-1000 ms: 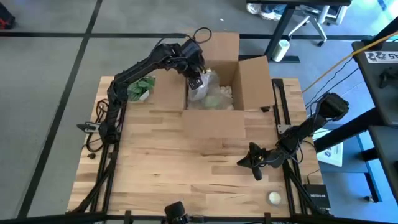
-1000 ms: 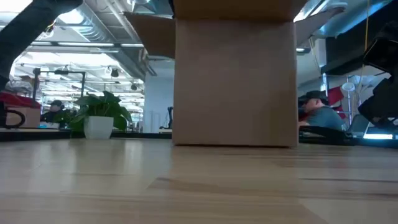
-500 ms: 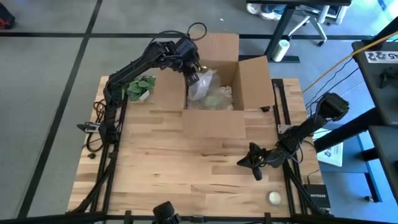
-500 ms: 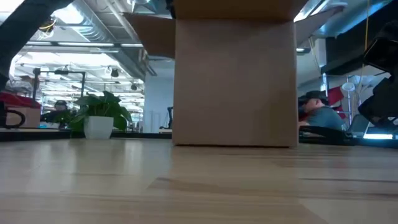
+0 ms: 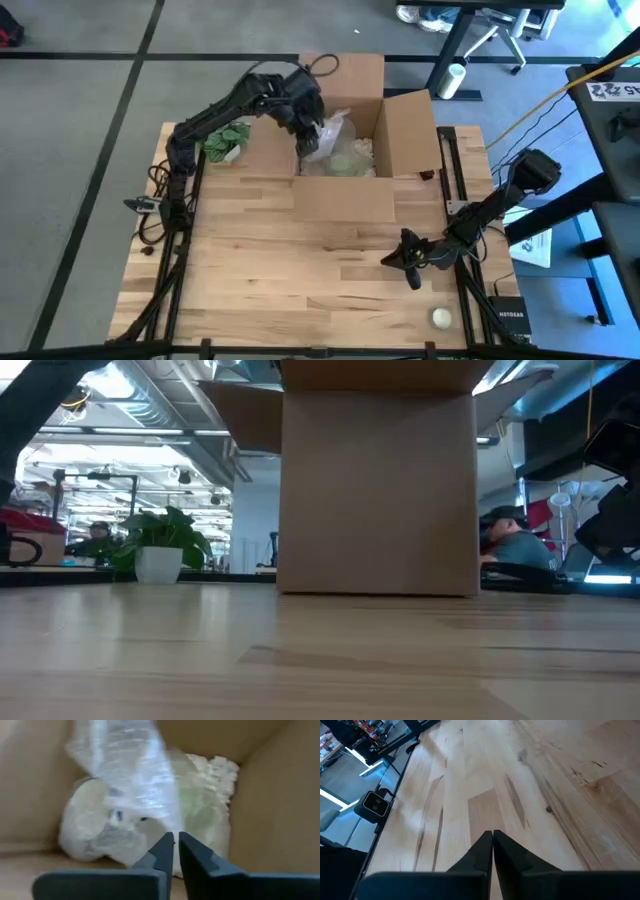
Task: Wrap mug
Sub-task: Return to Home Position
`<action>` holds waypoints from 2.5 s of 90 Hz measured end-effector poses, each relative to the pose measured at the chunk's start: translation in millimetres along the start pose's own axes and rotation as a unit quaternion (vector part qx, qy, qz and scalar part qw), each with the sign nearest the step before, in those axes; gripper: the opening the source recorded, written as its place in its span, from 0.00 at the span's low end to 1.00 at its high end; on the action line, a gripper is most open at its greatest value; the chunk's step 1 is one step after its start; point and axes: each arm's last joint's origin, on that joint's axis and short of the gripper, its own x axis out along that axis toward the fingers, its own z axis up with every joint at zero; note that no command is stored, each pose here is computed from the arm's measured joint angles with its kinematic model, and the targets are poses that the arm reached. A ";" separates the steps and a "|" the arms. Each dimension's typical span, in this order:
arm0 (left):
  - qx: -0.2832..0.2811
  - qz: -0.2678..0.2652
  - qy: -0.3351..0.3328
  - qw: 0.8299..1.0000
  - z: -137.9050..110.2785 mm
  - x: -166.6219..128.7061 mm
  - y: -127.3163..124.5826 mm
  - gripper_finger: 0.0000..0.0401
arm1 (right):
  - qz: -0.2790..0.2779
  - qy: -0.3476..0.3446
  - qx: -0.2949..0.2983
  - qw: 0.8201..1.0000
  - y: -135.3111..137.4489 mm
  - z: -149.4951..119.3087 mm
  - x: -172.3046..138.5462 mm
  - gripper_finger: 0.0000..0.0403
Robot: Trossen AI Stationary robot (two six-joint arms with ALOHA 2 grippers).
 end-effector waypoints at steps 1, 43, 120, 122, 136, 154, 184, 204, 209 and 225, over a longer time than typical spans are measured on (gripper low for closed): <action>0.002 -0.001 -0.002 1.000 0.5 0.0 -1.3 0.01 | 0.000 0.000 0.000 1.000 0.0 0.0 0.0 0.00; 0.076 -0.010 -0.077 0.994 -0.1 -50.0 -60.1 0.00 | 0.006 0.005 0.014 1.000 0.5 -0.2 0.0 0.00; -0.038 0.016 -0.263 0.964 -207.2 -59.8 -60.0 0.00 | 0.013 -0.002 0.032 0.999 1.9 1.2 0.0 0.00; -0.044 0.013 -0.268 0.962 -214.2 -59.1 -60.2 0.00 | 0.013 -0.002 0.032 0.999 1.9 1.2 -0.1 0.00; -0.069 -0.002 -0.304 0.950 -255.5 -56.4 -61.0 0.00 | -0.002 -0.018 0.033 0.999 1.0 2.1 -0.1 0.00; -0.094 -0.008 -0.337 0.937 -299.6 -38.6 -63.1 0.00 | -0.009 -0.027 0.040 0.999 0.6 2.6 -0.1 0.00; -0.084 -0.027 -0.414 0.906 -334.3 -12.8 -66.7 0.00 | -0.009 -0.028 0.062 0.998 0.5 2.7 -0.1 0.00; -0.064 -0.035 -0.429 0.900 -351.3 8.1 -69.4 0.00 | -0.009 -0.028 0.086 0.996 0.5 2.6 -0.1 0.00; -0.060 -0.034 -0.439 0.896 -354.5 12.9 -69.6 0.00 | -0.009 -0.028 0.086 0.996 0.5 2.6 -0.1 0.00; -0.053 -0.021 -0.457 0.887 -366.2 28.4 -69.0 0.00 | -0.008 -0.028 0.097 0.995 0.5 2.6 -0.1 0.00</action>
